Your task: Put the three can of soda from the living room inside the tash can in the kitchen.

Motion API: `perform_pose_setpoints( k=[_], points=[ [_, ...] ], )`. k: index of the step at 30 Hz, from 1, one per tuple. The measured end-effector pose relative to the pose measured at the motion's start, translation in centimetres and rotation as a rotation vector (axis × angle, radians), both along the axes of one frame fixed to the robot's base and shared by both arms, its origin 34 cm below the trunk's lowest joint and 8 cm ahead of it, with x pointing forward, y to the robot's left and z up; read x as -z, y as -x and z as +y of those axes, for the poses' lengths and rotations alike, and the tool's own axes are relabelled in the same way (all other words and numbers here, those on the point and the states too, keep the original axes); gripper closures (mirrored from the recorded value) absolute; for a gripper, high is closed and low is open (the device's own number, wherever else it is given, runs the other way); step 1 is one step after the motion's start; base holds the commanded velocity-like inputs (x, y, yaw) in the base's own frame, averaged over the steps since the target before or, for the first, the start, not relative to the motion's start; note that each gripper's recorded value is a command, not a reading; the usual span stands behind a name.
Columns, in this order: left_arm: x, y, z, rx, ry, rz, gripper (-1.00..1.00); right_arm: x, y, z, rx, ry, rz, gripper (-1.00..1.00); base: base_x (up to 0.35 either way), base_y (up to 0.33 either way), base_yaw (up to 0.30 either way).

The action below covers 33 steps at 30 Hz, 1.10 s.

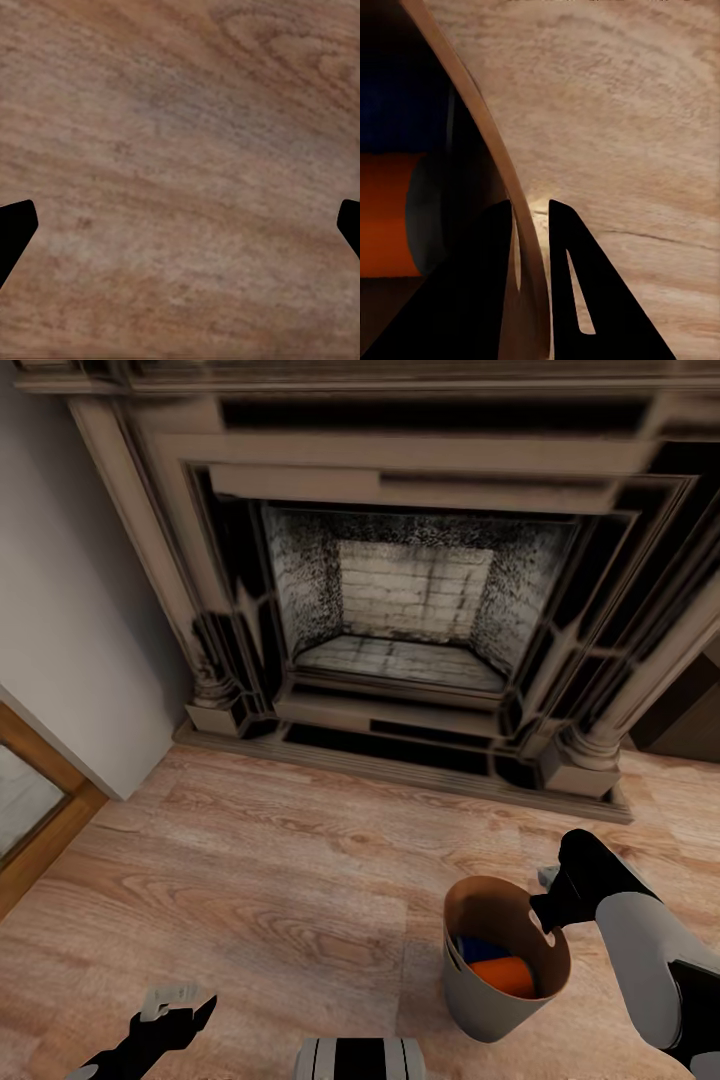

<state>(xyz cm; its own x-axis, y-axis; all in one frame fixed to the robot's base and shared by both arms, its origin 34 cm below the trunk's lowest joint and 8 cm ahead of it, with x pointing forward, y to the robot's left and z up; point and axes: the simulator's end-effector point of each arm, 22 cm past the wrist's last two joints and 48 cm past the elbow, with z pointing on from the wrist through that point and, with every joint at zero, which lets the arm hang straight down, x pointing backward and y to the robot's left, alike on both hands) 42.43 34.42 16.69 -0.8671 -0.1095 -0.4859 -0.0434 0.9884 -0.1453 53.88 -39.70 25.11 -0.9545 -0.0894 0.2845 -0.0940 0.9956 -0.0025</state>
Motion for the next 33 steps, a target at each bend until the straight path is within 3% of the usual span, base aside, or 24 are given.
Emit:
perform_pose_setpoints(
  k=[2, 16, 17, 18, 33],
  points=[
    [0.3, 0.3, 0.0, 0.0, 0.0, 0.008, -1.0, 0.2, 0.3, -0.6, 0.037, -0.02, 0.003, 1.0, 0.0, 0.0, 0.0],
    [0.3, 0.3, 0.0, 0.0, 0.0, 0.008, -1.0, 0.2, 0.3, -0.6, 0.033, -0.018, 0.002, 1.0, 0.0, 0.0, 0.0],
    [0.3, 0.3, 0.0, 0.0, 0.0, 0.008, -1.0, 0.2, 0.3, -0.6, 0.033, -0.018, 0.002, -1.0, 0.0, 0.0, 0.0],
    [0.3, 0.3, 0.0, 0.0, 0.0, 0.009, -1.0, 0.7, 0.5, 0.1, 0.001, -0.004, 0.014, -1.0, 0.0, 0.0, 0.0],
    [0.3, 0.3, 0.0, 0.001, 0.0, 0.008, -1.0, 0.7, 0.5, 0.5, 0.009, -0.014, 0.012, -1.0, 0.0, 0.0, 0.0]
  ],
)
